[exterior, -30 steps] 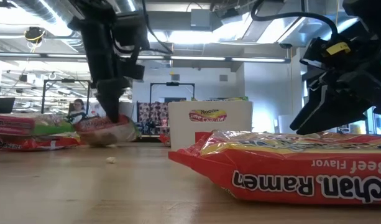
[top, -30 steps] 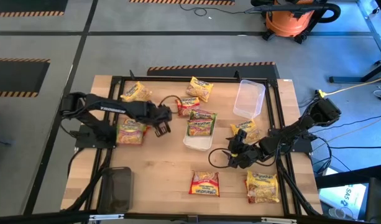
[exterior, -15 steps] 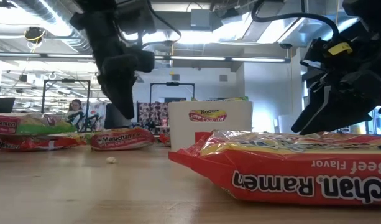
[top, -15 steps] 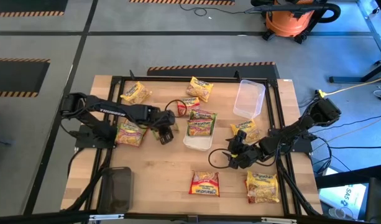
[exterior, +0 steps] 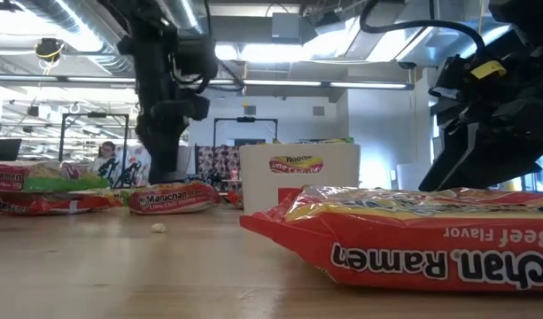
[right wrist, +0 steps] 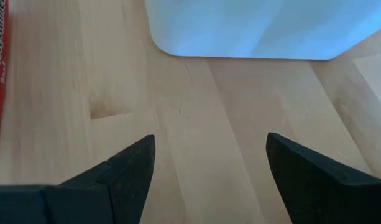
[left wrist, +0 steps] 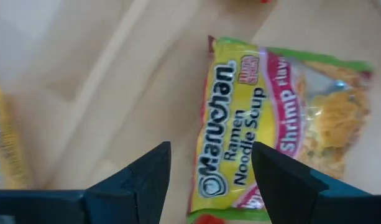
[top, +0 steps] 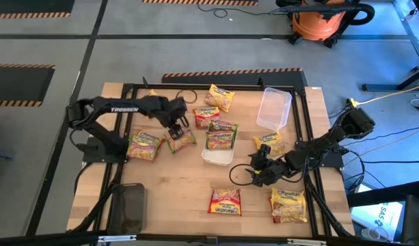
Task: Sort Maruchan noodles
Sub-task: Put the green noodle pack into the white bin
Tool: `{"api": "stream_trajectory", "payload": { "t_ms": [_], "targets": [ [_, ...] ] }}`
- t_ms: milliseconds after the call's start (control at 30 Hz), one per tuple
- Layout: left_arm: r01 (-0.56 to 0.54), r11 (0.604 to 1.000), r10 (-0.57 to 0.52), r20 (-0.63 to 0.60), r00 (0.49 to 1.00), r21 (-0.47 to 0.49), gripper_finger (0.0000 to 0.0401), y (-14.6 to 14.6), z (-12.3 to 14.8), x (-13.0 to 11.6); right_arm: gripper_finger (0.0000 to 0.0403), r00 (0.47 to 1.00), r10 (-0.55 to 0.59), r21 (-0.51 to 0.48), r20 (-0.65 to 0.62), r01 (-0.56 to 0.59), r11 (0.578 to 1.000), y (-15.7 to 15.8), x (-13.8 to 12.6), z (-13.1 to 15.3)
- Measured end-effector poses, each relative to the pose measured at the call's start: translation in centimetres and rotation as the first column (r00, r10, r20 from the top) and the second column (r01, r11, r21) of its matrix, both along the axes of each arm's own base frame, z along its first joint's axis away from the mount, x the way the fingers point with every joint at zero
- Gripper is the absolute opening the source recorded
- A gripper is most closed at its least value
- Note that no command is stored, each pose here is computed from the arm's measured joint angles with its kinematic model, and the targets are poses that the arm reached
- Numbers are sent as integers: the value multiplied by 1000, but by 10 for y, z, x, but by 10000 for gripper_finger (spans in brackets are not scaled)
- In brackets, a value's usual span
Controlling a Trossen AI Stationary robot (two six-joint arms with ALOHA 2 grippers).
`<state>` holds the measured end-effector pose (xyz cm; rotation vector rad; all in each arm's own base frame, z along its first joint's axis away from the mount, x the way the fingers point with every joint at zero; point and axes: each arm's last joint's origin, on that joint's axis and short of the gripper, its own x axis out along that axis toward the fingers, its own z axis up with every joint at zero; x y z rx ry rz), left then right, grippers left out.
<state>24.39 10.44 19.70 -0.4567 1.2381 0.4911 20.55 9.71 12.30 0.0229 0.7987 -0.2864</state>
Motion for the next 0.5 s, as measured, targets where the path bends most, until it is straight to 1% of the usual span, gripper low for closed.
{"api": "stream_trajectory", "payload": {
  "t_ms": [33, 100, 233, 333, 500],
  "targets": [
    [-1, 999, 2, 27, 1000, -46, 215, 7, -2, -3, 284, 1000, 0, 0, 0, 0, 1000, 0, 0, 0],
    [-35, 993, 44, 76, 996, -111, 213, 22, -6, -12, 284, 1000, -1, 0, 0, 1, 1000, 0, 0, 0],
    [-93, 980, 116, 123, 986, -179, 212, 42, -19, -29, 284, 1000, -2, 0, 1, 2, 1000, 0, 0, 0],
    [-103, 963, 150, 177, 973, -250, 212, 45, -28, -36, 284, 1000, -10, -13, 8, 10, 1000, 0, 0, 0],
    [-68, 945, 154, 253, 955, -319, 212, 40, -44, -38, 284, 1000, -8, -36, 13, 8, 999, -1, 0, 1]
  ]
}}
